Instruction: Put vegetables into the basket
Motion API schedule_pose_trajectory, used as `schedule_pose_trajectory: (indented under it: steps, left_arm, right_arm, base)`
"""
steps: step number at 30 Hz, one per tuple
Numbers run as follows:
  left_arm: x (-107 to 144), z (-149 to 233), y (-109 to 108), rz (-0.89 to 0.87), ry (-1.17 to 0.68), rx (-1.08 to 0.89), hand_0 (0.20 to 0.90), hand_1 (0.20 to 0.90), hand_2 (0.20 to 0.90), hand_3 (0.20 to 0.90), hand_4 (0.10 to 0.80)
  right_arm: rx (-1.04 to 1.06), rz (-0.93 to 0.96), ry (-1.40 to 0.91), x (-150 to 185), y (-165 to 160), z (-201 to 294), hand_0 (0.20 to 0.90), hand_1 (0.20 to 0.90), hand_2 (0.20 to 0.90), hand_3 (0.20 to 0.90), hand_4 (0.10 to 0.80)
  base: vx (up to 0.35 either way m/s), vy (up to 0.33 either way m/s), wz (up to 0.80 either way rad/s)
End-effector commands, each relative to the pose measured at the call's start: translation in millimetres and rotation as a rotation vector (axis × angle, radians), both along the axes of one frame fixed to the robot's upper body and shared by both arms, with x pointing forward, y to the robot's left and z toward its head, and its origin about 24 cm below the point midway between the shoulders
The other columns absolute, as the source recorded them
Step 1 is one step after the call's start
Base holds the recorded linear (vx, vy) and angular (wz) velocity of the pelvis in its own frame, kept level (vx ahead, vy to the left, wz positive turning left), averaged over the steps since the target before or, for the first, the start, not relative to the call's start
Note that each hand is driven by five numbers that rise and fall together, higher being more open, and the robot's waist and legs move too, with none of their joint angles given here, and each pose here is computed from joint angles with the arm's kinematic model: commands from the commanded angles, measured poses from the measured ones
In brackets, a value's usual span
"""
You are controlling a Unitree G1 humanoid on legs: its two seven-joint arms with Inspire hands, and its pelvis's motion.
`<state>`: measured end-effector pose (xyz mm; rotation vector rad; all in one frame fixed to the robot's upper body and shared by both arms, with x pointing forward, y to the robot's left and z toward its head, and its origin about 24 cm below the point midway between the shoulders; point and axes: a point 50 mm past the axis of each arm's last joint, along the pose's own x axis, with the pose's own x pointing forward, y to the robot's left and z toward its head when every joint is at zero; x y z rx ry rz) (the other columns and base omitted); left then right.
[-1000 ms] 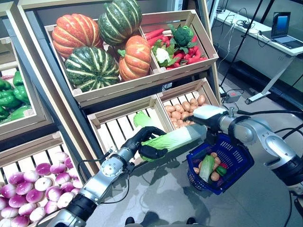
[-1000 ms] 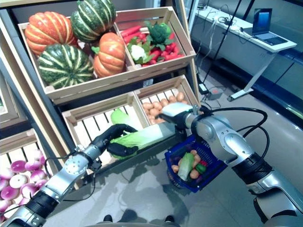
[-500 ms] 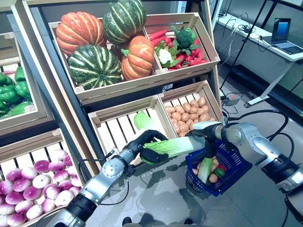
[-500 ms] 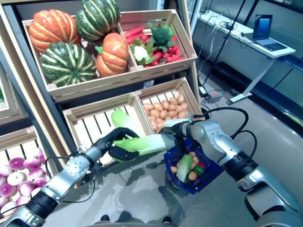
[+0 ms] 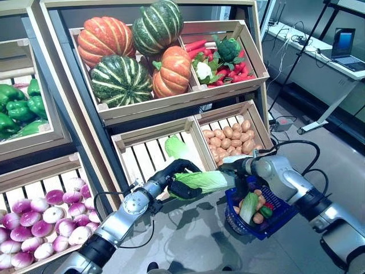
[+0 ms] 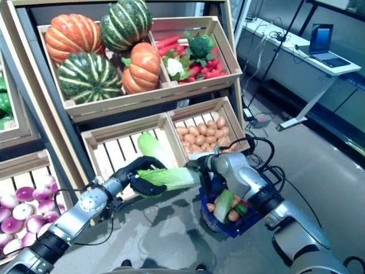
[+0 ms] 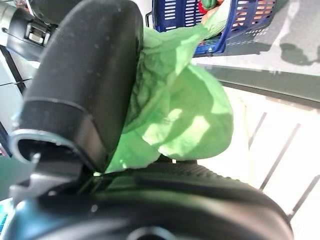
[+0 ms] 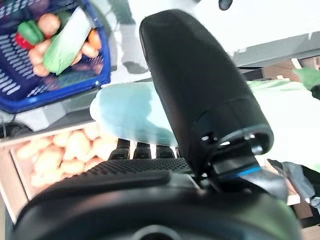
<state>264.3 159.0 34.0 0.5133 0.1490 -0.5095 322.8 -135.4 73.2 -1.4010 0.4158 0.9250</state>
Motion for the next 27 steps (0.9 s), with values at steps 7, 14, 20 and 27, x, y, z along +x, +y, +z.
schedule_pose_trajectory:
  steps: [7,14,20,27]
  left_arm:
    - [22,111,-66,-0.252,-0.416,-0.336,0.300,0.300,0.300,0.300,0.400]
    - [22,108,-72,-0.290,-0.402,-0.353,0.300,0.300,0.300,0.300,0.400]
    - [21,106,-75,-0.299,-0.388,-0.361,0.300,0.300,0.300,0.300,0.400]
    - [21,102,-72,-0.282,-0.375,-0.369,0.300,0.300,0.300,0.300,0.400]
  right_arm:
    - [0.128,0.010,0.106,1,38,-14,0.900,0.900,0.900,0.900,0.800]
    - [0.275,-0.074,0.196,2,46,-28,0.422,0.422,0.422,0.422,0.482]
    - [0.313,-0.109,0.174,6,43,-32,0.300,0.300,0.300,0.300,0.400]
    - [0.346,-0.143,0.129,8,38,-27,0.300,0.300,0.300,0.300,0.400]
  base:
    - [0.000,0.000,0.00]
    - [0.000,0.000,0.00]
    - [0.000,0.000,0.00]
    - [0.000,0.000,0.00]
